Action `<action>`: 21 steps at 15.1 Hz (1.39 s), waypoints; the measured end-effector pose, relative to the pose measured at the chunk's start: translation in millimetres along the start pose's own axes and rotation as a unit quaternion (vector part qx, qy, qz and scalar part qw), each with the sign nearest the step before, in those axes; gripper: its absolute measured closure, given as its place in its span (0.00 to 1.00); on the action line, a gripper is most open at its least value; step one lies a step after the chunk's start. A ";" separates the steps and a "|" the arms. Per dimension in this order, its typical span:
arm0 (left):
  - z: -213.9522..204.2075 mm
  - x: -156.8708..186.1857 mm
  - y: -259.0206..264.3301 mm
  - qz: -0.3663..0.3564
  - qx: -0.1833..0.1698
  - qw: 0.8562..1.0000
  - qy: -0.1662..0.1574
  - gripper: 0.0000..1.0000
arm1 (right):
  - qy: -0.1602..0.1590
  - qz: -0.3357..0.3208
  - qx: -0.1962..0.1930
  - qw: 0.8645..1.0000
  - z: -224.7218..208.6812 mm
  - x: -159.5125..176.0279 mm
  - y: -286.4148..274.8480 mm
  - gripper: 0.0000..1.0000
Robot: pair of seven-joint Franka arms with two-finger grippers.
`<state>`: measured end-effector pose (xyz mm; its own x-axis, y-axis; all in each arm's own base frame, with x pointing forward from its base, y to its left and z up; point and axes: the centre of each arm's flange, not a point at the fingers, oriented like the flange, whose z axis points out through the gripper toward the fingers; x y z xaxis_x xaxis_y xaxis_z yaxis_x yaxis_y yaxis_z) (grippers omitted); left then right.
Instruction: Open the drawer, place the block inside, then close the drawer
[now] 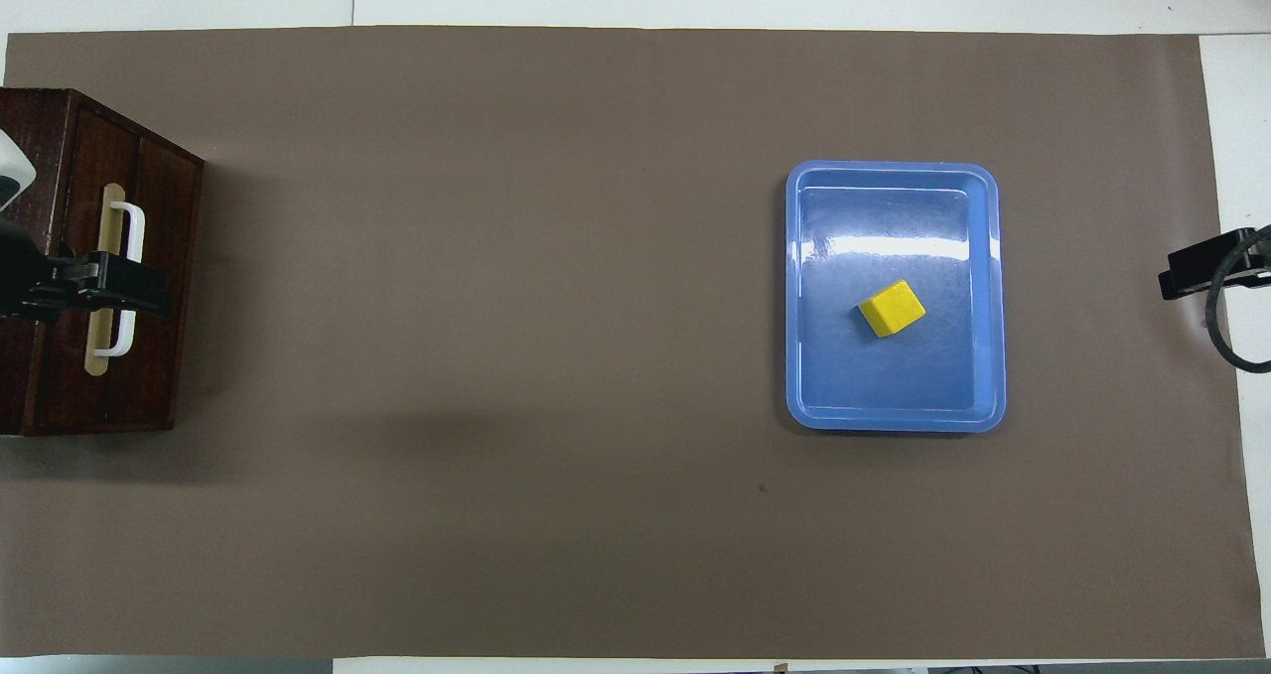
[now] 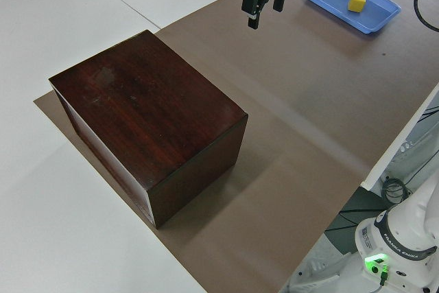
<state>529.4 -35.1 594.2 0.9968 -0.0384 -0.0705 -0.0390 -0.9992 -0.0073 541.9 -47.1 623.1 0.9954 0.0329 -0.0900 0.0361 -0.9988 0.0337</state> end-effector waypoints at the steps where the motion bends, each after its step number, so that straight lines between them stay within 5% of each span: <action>1: 0.0 0.0 0.0 0.000 0.000 1.000 0.000 0.00 | 0.000 0.000 0.000 1.000 0.0 0.0 0.0 0.00; 15: 0.0 0.0 0.0 0.000 0.000 1.000 0.000 0.00 | -0.002 0.010 0.009 1.000 4.0 0.6 -1.9 0.00; 21: 0.0 0.0 0.0 0.000 0.000 1.000 0.000 0.00 | -0.040 0.162 0.087 0.982 55.1 12.8 -17.7 0.00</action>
<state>529.4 -35.1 594.2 0.9968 -0.0384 -0.0705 -0.0390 -0.9992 -0.0073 549.2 -31.1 566.5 0.9415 -0.2846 -0.1804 -0.3049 -0.9475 -0.0965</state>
